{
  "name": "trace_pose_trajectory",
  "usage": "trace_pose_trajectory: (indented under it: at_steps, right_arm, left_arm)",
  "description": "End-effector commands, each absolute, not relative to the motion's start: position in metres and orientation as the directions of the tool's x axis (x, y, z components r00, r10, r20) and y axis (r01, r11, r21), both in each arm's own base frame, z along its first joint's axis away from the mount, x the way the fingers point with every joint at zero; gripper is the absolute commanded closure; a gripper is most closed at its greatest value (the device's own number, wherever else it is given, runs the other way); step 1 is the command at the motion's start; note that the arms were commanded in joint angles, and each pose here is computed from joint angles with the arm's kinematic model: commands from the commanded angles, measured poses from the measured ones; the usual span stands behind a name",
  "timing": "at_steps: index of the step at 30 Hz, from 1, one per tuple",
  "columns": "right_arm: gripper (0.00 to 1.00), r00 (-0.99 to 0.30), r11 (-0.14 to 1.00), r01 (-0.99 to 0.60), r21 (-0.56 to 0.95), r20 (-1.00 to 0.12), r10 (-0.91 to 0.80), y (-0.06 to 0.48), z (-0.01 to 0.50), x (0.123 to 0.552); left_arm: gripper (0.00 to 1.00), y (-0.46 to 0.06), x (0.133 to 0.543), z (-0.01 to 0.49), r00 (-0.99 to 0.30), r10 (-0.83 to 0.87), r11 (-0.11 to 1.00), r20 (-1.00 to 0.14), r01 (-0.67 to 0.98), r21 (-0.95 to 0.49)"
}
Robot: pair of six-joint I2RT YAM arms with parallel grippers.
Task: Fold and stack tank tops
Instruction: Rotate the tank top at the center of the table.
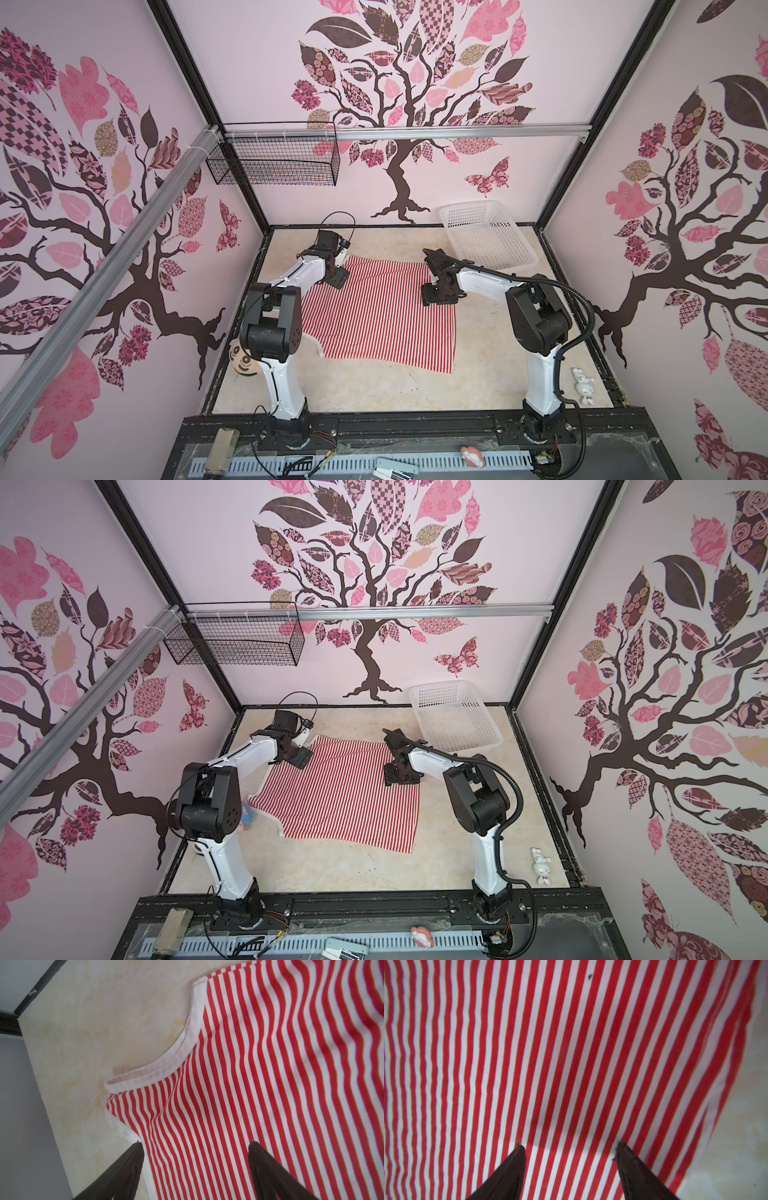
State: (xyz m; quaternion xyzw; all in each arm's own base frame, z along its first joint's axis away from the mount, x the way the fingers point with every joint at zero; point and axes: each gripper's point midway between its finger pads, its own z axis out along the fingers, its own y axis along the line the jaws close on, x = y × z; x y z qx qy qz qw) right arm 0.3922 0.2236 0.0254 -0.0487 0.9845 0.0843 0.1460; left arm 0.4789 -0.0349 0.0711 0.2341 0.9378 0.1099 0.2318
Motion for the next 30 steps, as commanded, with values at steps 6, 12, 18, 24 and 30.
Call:
trace_pose_trajectory:
  at_steps: [6,12,18,24,30]
  right_arm:
    - [0.28,-0.969,0.96,-0.109,0.259,-0.243,-0.045,0.233,0.039,0.342]
    - [0.28,-0.973,0.937,-0.109,0.331,-0.23,-0.032,0.241,0.051,0.292]
    - [0.28,-0.977,0.94,-0.093,0.329,-0.213,-0.022,0.23,0.045,0.272]
    - [0.27,-0.986,0.961,-0.118,0.249,-0.146,-0.083,0.226,0.011,0.273]
    - [0.27,-0.977,0.99,-0.133,-0.04,-0.16,-0.137,0.187,-0.006,0.298]
  left_arm:
    - [0.17,-0.015,0.522,0.055,-0.823,0.411,0.899,-0.393,0.295,0.324]
    - [0.17,-0.011,0.526,0.041,-0.832,0.423,0.89,-0.358,0.307,0.337]
    - [0.17,-0.012,0.516,0.035,-0.835,0.424,0.892,-0.35,0.317,0.323]
    - [0.17,-0.002,0.51,0.024,-0.853,0.433,0.875,-0.292,0.319,0.365]
    - [0.17,0.003,0.502,0.022,-0.86,0.436,0.866,-0.264,0.321,0.383]
